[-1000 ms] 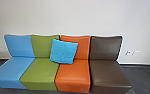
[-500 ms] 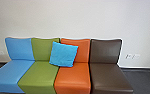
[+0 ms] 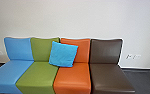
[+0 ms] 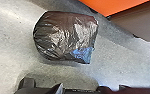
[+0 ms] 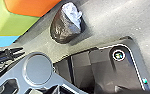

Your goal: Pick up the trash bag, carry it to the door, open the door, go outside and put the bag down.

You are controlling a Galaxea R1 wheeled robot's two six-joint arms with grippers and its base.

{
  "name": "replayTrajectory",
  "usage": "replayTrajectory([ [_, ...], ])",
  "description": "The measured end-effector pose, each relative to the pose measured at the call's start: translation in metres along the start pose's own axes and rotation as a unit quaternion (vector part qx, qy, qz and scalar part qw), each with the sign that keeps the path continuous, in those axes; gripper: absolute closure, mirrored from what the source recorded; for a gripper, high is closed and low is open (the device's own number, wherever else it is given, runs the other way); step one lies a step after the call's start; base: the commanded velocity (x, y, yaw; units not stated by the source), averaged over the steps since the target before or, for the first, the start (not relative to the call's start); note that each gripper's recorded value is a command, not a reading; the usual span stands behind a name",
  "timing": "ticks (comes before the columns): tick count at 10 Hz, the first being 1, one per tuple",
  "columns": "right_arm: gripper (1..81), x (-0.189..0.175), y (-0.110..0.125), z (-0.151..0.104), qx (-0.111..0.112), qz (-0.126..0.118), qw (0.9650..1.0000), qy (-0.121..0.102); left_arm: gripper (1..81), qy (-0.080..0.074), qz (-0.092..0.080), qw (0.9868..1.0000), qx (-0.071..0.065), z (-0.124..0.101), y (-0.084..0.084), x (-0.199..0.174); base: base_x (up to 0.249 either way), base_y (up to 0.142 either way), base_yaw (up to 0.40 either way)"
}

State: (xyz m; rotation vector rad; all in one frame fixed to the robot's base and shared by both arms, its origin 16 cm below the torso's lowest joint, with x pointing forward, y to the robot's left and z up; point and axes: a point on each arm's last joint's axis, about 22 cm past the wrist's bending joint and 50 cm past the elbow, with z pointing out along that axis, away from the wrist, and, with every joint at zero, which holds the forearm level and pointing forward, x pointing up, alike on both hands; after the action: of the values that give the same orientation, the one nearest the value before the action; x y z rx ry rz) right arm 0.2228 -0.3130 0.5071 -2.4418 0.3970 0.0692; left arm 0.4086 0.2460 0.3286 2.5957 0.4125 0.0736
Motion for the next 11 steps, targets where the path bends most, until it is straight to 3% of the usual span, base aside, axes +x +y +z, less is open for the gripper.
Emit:
replayTrajectory([
  [3,1.0,0.025,0.008,0.011,-0.001,0.011,0.9999,-0.006,1.0,-0.021,-0.02,0.9996,0.005,0.041,-0.017,-0.006,0.0,0.0,0.0],
  [5,1.0,0.037,0.011,0.02,0.0,0.017,0.9998,-0.013,1.0,-0.024,-0.033,0.9991,0.01,0.061,-0.03,0.002,0.0,0.0,0.0],
  [8,1.0,0.049,0.019,0.04,0.004,0.009,0.9998,-0.019,1.0,-0.014,-0.026,0.9996,0.0,0.085,-0.024,0.021,0.0,0.0,0.0],
  [11,1.0,0.065,0.035,0.054,0.002,0.001,1.0,-0.004,1.0,0.007,-0.021,0.9997,0.011,0.107,-0.04,0.042,0.0,0.0,0.0],
])
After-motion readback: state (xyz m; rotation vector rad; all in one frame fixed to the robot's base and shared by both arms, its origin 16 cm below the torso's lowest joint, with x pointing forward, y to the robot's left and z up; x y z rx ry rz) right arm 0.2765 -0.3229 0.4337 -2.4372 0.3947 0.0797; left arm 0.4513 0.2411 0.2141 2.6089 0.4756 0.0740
